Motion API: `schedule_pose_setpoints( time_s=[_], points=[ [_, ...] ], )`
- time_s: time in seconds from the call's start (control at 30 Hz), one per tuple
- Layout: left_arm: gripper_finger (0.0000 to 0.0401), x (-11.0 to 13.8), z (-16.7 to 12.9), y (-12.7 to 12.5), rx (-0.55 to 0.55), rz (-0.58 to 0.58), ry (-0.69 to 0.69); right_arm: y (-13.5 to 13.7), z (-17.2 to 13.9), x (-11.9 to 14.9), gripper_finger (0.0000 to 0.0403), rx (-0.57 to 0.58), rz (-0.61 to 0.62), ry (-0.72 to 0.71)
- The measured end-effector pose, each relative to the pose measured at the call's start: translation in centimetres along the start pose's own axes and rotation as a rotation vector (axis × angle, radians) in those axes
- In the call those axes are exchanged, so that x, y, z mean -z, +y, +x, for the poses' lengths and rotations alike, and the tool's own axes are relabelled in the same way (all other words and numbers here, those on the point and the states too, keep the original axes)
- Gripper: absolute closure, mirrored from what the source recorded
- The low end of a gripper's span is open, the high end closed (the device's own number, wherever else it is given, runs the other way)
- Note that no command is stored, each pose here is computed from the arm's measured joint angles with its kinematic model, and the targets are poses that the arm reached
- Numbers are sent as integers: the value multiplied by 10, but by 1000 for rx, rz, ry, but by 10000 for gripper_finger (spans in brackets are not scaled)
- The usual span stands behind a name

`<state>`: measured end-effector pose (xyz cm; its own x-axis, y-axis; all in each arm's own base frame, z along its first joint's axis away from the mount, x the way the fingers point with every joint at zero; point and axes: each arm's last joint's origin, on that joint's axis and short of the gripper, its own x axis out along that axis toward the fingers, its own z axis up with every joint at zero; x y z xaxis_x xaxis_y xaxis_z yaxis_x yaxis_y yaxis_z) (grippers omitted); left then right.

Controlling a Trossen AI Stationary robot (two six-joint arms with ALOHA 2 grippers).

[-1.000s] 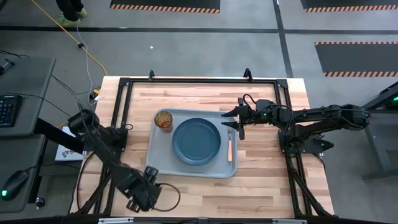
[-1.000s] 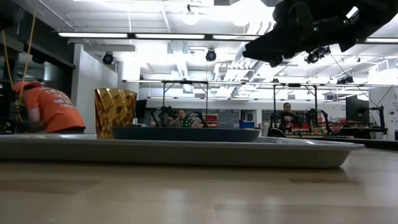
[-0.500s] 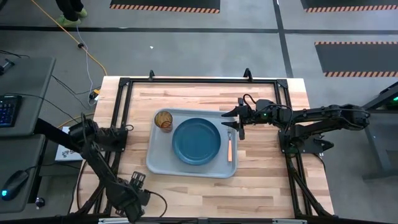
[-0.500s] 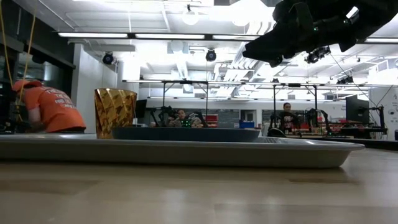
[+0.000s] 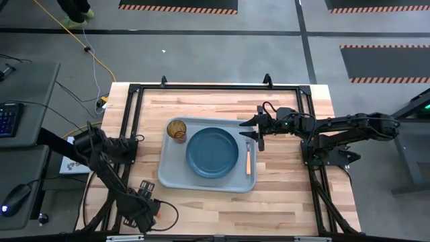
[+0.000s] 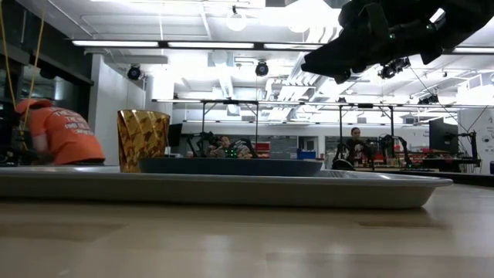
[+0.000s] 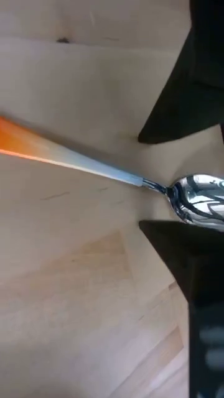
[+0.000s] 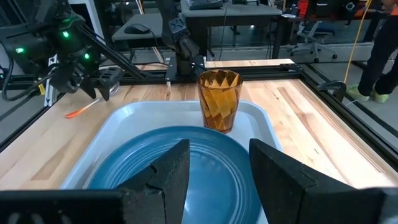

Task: Pick and place plate/cup/fork/spoon on tray
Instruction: Put the orange spoon on the blue tray to the left of the orange fork

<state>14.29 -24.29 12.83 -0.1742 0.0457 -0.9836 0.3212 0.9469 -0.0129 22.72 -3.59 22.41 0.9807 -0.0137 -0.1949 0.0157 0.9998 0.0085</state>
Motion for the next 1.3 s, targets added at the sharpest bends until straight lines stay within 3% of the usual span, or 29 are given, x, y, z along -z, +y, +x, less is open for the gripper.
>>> schedule_pose_setpoints(
  time_s=[0.3,0.53,0.7,0.8,0.97,1.13,1.3],
  points=[
    [389,-9,1,16,37,-16,30,0,0,1,245,0,24,13],
    [395,-15,-20,31,72,-84,-78,1,0,2,245,-15,47,17],
    [397,-16,-59,41,144,-161,-208,1,0,2,245,-15,47,17],
    [397,-16,-92,50,159,-204,-354,1,0,2,245,-17,51,17],
    [399,-18,-150,76,-1,-263,-689,2,0,1,245,-46,77,13],
    [400,-31,-192,114,-321,-173,-970,9,0,-3,245,-152,66,-23],
    [400,-53,-205,169,-506,-164,-1069,18,1,-9,245,-192,41,-81]
  ],
)
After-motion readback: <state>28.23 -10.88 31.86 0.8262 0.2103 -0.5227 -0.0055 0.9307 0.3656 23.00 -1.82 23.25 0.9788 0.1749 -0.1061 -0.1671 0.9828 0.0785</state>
